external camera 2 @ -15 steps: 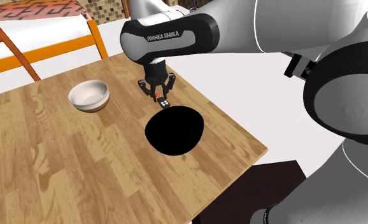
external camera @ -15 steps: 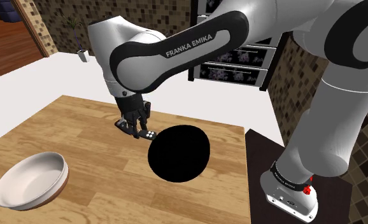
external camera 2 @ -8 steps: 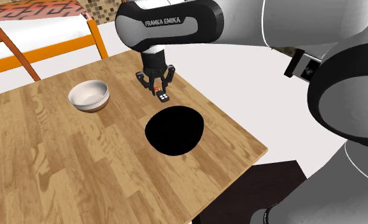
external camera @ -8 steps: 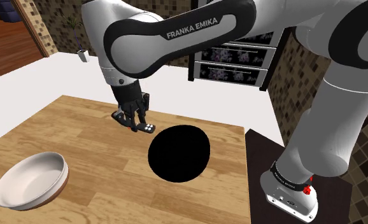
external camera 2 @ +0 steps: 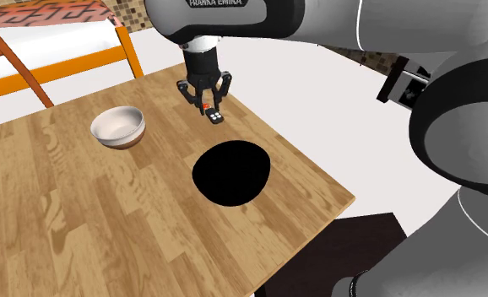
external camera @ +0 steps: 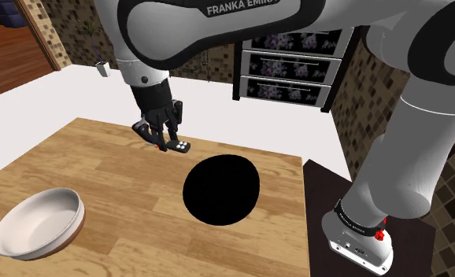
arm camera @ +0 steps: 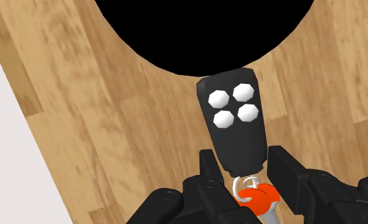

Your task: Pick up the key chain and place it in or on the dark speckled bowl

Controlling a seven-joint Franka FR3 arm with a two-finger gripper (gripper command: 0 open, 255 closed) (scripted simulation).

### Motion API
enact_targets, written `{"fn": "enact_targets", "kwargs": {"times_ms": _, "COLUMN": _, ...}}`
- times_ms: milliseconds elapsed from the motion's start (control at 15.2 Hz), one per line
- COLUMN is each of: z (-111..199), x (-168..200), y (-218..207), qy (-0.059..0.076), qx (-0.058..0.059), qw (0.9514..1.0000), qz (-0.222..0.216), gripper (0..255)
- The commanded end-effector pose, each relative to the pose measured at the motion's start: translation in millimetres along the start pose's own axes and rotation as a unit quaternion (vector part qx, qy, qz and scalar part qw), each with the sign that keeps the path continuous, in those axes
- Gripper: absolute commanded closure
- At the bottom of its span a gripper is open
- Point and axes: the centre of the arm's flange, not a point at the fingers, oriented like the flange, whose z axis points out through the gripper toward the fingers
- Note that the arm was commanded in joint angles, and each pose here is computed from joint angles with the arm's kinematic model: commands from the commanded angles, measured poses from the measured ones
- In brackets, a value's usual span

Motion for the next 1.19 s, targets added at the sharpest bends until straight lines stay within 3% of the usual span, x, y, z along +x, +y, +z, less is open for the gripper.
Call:
{"fn": "enact_targets", "kwargs": {"times_ms": 0, "z": -11.2, "x": -0.9, "y": -1.1, "qy": 0.000, "qx": 0.000, "qw": 1.0000, "qz": 0.000, "gripper": 255}}
{"fn": "enact_targets", "kwargs": {"times_ms": 66, "z": -15.0, "x": -1.3, "y": -1.1, "qy": 0.000, "qx": 0.000, "qw": 1.0000, "qz": 0.000, "gripper": 255}}
{"fn": "enact_targets", "kwargs": {"times_ms": 924, "z": -11.7, "x": -171.8, "y": 17.8, "qy": 0.000, "qx": 0.000, "qw": 1.0000, "qz": 0.000, "gripper": 255}}
{"fn": "enact_targets", "kwargs": {"times_ms": 1122, "z": -1.0, "x": -179.0, "y": 18.7, "qy": 0.000, "qx": 0.000, "qw": 1.0000, "qz": 0.000, "gripper": 255}}
